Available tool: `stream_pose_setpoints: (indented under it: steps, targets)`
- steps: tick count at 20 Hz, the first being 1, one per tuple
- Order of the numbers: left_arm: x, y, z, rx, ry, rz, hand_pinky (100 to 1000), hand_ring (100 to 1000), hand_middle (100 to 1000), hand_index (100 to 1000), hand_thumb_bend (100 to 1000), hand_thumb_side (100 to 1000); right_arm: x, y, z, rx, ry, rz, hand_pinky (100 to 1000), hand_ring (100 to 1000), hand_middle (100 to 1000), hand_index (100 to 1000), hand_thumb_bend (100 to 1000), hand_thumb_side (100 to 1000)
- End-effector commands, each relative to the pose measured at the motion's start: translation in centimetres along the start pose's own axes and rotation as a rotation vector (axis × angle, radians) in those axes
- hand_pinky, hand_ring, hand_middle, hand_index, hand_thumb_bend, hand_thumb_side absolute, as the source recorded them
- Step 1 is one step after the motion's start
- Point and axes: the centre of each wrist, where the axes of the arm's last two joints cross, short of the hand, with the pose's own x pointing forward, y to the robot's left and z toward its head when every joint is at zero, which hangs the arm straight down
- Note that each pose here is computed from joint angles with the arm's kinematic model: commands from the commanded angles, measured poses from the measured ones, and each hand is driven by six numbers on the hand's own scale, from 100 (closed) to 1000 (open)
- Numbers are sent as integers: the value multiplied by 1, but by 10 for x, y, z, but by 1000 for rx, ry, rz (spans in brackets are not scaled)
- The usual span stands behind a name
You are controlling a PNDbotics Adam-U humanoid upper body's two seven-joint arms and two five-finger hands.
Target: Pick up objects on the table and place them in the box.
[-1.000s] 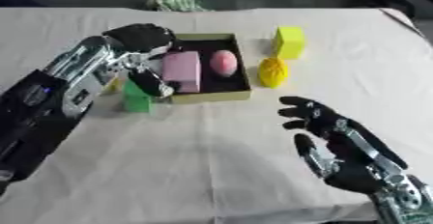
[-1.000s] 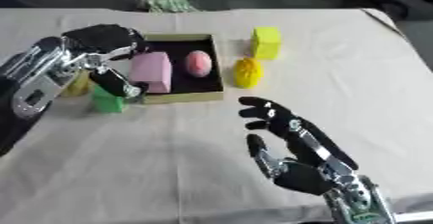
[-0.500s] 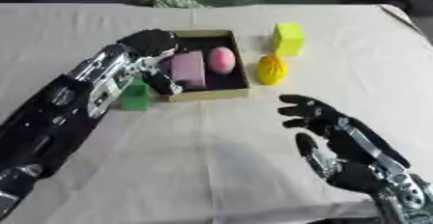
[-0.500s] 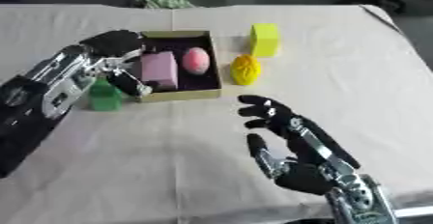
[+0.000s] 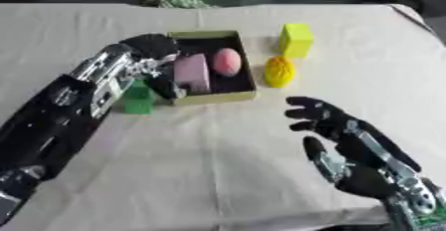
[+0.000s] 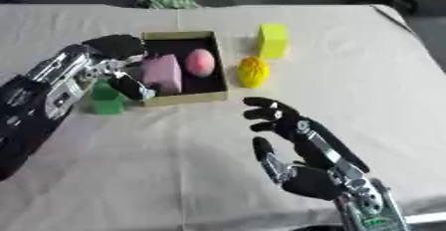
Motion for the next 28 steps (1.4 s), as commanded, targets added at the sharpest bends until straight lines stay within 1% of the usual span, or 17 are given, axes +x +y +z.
stream_pose_setpoints:
  steps: [1,2,3,4,6,9,15,16,19,20,24,26,28]
  targets:
    - [-7,29,14,73,11,-44,873,839,877,955,352,818,4,-3,0,1,-17,12,829,906,931,824,100,410]
    - [-7,33,16,88,9,-51,874,841,880,957,376,840,4,-3,0,1,-15,11,829,906,932,824,100,409]
    - [-7,37,19,101,7,-57,874,841,880,957,378,844,4,-3,0,1,-14,11,829,906,932,824,100,410]
    - [-7,40,22,111,3,-63,874,842,883,961,406,854,3,-3,0,1,-12,11,829,905,932,824,100,410]
    - [-6,46,26,122,-2,-75,874,843,883,963,422,843,3,-3,1,1,-9,11,829,905,932,824,100,409]
    - [-8,50,31,123,4,-85,873,842,884,965,419,824,2,-2,1,4,-7,11,829,906,932,824,100,410]
    - [-8,52,35,118,7,-86,873,842,884,965,419,824,2,-3,1,4,-7,11,829,906,932,824,100,410]
    - [-9,53,36,118,10,-87,859,825,855,960,484,701,2,-3,1,3,-5,11,829,905,932,825,100,405]
    - [-33,44,47,66,81,-101,853,814,839,950,499,675,-2,-6,7,-18,27,25,829,905,932,825,100,403]
    - [-41,42,53,52,99,-107,850,808,829,939,515,644,-2,-6,8,-20,30,28,829,905,932,825,100,403]
    - [-72,29,78,3,172,-95,839,789,801,925,528,495,-2,-6,8,-23,33,35,829,905,932,825,100,401]
    - [-83,25,90,-14,200,-80,837,784,794,922,519,492,-2,-6,8,-23,32,36,829,905,932,825,100,400]
    - [-90,21,97,-32,215,-64,837,782,793,919,524,488,-2,-6,8,-25,33,38,829,905,932,825,100,398]
